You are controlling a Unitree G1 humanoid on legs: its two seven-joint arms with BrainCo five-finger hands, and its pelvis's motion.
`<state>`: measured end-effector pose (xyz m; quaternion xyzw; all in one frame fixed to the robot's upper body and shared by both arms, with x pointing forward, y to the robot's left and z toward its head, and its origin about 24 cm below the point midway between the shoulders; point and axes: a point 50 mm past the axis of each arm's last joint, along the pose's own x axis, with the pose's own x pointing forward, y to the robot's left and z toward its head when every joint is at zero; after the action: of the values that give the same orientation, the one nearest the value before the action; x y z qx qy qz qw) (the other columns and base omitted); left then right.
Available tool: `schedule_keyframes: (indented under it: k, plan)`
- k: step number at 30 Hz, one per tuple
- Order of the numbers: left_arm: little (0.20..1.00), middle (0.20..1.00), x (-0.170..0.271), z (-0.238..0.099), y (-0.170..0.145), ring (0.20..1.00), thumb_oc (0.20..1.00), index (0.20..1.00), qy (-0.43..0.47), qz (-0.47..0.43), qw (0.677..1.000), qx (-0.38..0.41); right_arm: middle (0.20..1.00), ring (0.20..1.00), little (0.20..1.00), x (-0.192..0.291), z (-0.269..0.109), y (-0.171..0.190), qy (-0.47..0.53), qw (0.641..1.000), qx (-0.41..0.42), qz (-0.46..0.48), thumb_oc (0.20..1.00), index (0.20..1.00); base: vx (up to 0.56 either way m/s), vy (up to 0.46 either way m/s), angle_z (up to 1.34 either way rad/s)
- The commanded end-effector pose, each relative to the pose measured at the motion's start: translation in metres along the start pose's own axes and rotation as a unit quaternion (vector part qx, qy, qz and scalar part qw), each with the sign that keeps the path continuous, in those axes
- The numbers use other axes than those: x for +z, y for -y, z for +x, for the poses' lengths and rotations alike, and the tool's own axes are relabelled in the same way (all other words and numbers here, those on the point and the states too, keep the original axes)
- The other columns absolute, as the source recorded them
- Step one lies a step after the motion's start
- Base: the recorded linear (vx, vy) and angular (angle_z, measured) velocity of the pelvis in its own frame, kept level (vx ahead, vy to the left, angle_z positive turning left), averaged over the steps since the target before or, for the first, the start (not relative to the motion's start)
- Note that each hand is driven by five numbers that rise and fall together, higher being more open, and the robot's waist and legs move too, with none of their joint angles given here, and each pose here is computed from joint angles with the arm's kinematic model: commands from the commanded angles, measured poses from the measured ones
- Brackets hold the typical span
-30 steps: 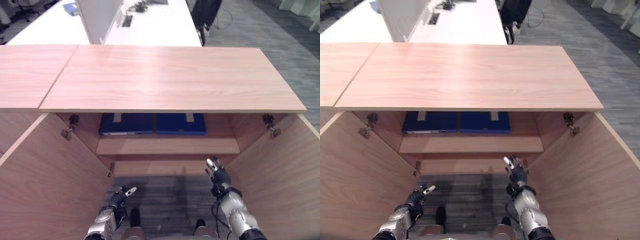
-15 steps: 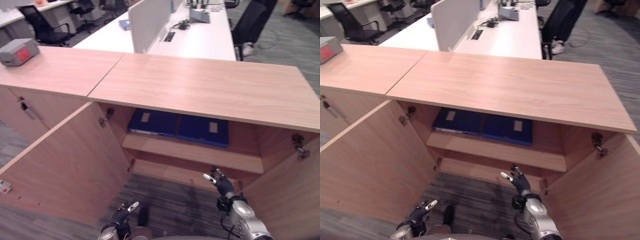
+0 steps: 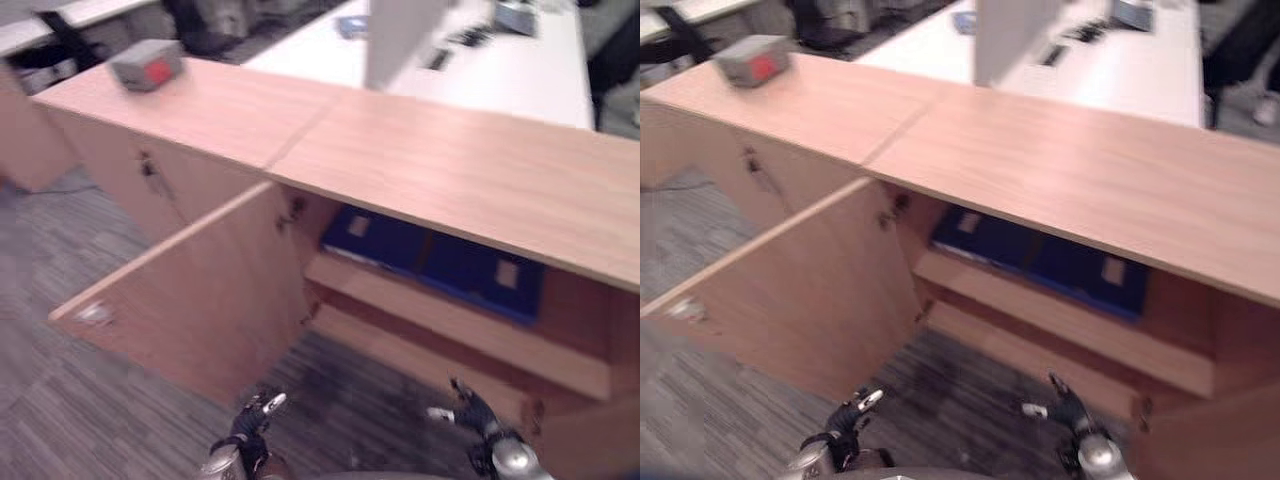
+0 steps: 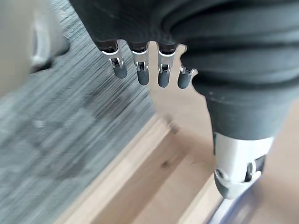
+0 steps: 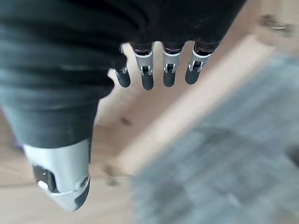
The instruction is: Put the empty folder in the office cabinet
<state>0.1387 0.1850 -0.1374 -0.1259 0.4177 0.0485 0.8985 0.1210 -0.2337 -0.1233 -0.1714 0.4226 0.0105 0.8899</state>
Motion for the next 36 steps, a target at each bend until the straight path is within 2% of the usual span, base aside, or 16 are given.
schedule_keyframes:
  k: [1, 6, 9, 13, 17, 29, 36]
  plan:
    - [1.000, 1.000, 0.013, 0.001, -0.009, 1.000, 1.000, 1.000, 0.017, 0.038, 0.999, 0.008, 1.000, 1.000, 1.000, 0.046, 0.015, 0.013, 0.070, 0.997, -0.033, 0.022, 1.000, 1.000, -0.02, 0.267, 0.49]
    - [1.000, 1.000, 0.016, 0.003, -0.015, 1.000, 1.000, 1.000, 0.013, 0.058, 0.998, 0.021, 1.000, 1.000, 1.000, 0.042, 0.018, 0.003, 0.049, 0.996, -0.038, 0.067, 1.000, 1.000, -0.03, 0.205, 0.77]
    - [1.000, 1.000, 0.020, 0.001, -0.030, 1.000, 1.000, 1.000, 0.015, 0.055, 0.997, 0.051, 1.000, 1.000, 1.000, 0.045, 0.021, -0.008, 0.047, 0.995, -0.033, 0.085, 1.000, 1.000, -0.06, 0.190, 0.37]
    - [1.000, 1.000, 0.024, 0.003, -0.027, 1.000, 1.000, 1.000, 0.024, 0.051, 0.997, 0.050, 1.000, 1.000, 1.000, 0.053, 0.022, -0.012, 0.059, 0.993, -0.028, 0.102, 1.000, 1.000, 0.03, 0.237, 0.83]
    - [1.000, 1.000, 0.012, 0.004, -0.023, 1.000, 1.000, 1.000, -0.004, 0.079, 0.996, 0.048, 1.000, 1.000, 1.000, 0.051, 0.022, -0.018, 0.058, 0.993, -0.019, 0.097, 1.000, 1.000, 0.06, 0.134, 0.64]
    - [1.000, 1.000, -0.005, 0.002, -0.023, 1.000, 1.000, 1.000, -0.030, 0.066, 0.996, 0.054, 1.000, 1.000, 1.000, 0.030, 0.020, -0.017, 0.023, 0.997, -0.016, 0.078, 1.000, 1.000, 0.07, -0.034, 0.23]
    - [1.000, 1.000, 0.006, 0.003, -0.022, 1.000, 1.000, 1.000, -0.003, 0.058, 0.997, 0.055, 1.000, 1.000, 1.000, 0.026, 0.019, -0.017, 0.018, 0.997, -0.014, 0.074, 1.000, 1.000, 0.04, -0.041, 0.05]
